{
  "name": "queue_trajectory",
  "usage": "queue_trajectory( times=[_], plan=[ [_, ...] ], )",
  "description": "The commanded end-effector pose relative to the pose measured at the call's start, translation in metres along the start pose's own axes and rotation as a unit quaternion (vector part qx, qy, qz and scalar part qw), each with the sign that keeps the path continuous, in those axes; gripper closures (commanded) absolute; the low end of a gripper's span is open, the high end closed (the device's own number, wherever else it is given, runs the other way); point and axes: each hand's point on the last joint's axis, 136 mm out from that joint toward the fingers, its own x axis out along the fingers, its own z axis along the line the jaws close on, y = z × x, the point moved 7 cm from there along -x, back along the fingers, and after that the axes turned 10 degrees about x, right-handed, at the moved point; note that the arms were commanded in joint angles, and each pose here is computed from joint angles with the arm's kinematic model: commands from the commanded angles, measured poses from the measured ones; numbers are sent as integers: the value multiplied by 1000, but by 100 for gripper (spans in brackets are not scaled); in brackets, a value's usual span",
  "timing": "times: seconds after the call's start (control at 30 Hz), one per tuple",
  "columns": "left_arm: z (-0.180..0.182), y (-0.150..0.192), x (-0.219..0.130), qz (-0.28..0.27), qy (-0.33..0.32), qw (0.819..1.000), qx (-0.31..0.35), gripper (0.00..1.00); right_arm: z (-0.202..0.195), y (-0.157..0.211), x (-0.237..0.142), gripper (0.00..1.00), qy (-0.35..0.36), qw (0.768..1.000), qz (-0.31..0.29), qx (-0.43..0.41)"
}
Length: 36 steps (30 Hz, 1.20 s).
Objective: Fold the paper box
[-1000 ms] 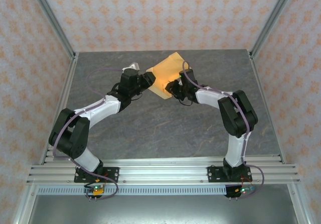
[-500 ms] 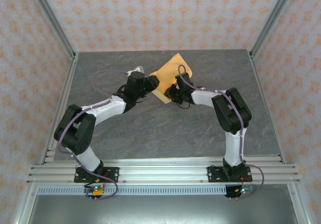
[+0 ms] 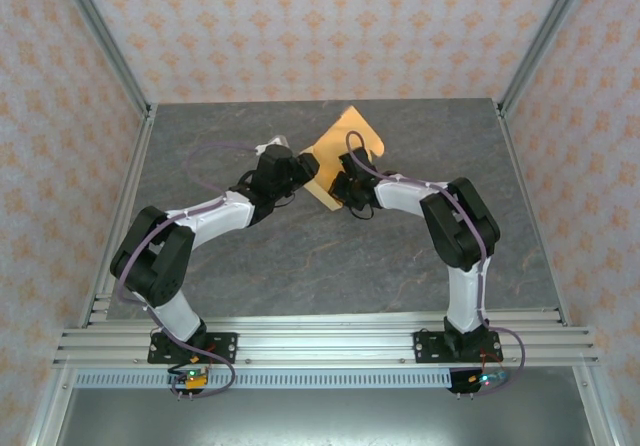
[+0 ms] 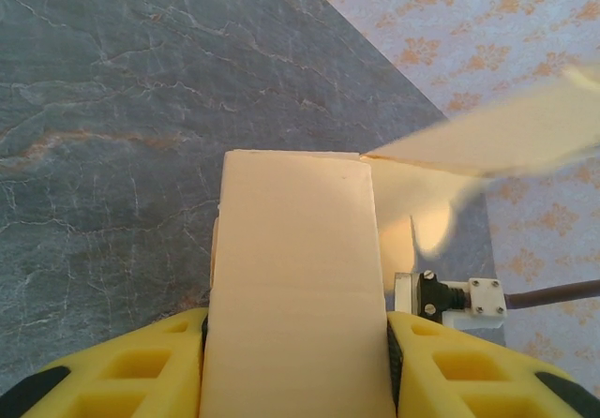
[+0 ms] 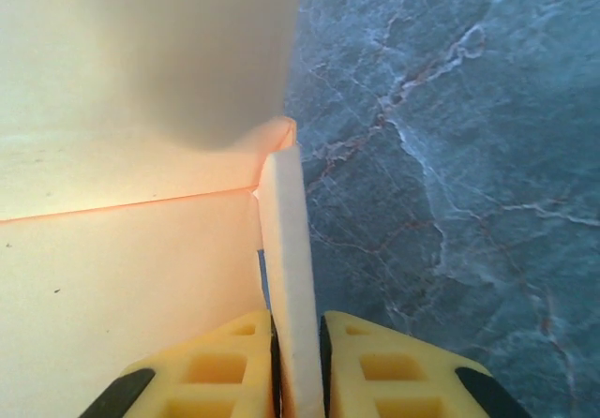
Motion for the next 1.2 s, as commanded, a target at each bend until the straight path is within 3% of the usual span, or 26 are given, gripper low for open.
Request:
queue_trajectory(
  times=[0.0,0.17,0.5,0.87,1.03,1.17],
  plan=[
    [-23,-12,-6,-41,39,998,-16,74,-17,6,-6,82,55,998,-16,-5],
    [-12,-10,-5,-52,9,999,-9,74,-24,7,-6,76,79,997,-17,-16],
    [-2,-5,3,-61,-6,998,-23,75,-18,4,-18,82,68,996,-41,-33],
    [8,2,6,-61,-25,997,-30,75,-30,3,-8,80,125,990,-35,-60],
    [6,4,9,-45,-17,998,-34,75,-17,7,-16,66,62,996,-22,-64],
    [2,-2,3,-63,-3,997,-45,75,10,-2,-55,56,-5,996,-59,-72]
  ],
)
